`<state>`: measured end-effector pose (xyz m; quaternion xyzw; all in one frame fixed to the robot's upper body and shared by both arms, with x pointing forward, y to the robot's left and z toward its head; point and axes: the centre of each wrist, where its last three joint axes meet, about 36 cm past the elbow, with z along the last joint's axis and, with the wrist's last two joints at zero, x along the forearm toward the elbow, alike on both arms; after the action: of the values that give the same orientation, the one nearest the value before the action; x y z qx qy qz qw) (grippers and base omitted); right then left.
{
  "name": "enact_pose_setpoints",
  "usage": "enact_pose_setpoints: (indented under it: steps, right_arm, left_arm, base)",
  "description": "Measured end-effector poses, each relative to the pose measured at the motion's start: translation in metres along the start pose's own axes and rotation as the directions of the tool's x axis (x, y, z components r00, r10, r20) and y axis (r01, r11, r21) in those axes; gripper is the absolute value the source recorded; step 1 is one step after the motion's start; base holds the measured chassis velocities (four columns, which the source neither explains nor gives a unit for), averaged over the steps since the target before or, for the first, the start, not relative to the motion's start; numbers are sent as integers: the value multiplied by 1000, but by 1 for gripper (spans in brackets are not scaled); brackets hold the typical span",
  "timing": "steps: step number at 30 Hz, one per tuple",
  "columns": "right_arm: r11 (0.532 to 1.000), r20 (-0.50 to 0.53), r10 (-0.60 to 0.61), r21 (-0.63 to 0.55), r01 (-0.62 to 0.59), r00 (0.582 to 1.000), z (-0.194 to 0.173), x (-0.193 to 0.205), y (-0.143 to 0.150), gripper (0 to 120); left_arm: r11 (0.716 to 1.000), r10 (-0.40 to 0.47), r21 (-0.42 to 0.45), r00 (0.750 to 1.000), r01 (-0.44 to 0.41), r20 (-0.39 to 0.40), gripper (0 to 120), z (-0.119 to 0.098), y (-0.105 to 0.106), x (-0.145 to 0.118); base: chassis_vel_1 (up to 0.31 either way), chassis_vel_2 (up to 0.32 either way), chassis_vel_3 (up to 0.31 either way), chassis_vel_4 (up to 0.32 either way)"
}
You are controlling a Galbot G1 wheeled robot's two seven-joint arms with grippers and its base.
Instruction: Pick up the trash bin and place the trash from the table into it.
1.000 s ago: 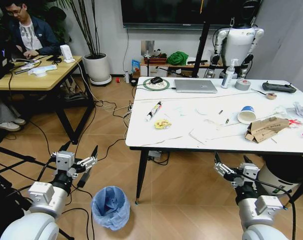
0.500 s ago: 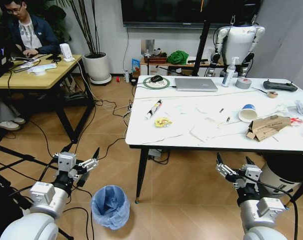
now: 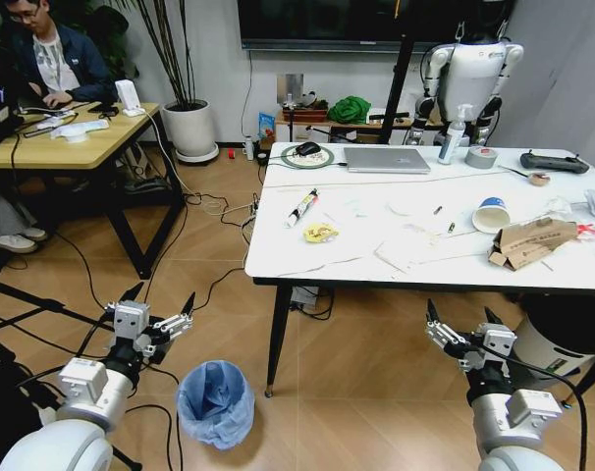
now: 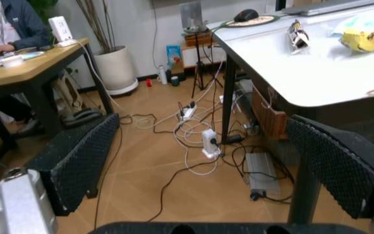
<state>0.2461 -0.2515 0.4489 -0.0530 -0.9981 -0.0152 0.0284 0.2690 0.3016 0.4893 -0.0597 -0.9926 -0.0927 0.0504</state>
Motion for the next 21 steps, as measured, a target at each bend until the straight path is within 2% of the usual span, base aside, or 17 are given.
enact_pose_setpoints:
  steps: [13,21]
  right_arm:
    - [1000,0,-8,4,8,1000,2,-2,0,100]
    - [1000,-3,-13,10,13,1000,4,-3,0,100]
  left_arm:
    - [1000,4,-27,1000,-4,6,100,1,-1,1]
    - [1000,-11,-10,1000,11,14,100,1,-1,-1]
  base:
    - [0,0,0,0]
    - [0,0,0,0]
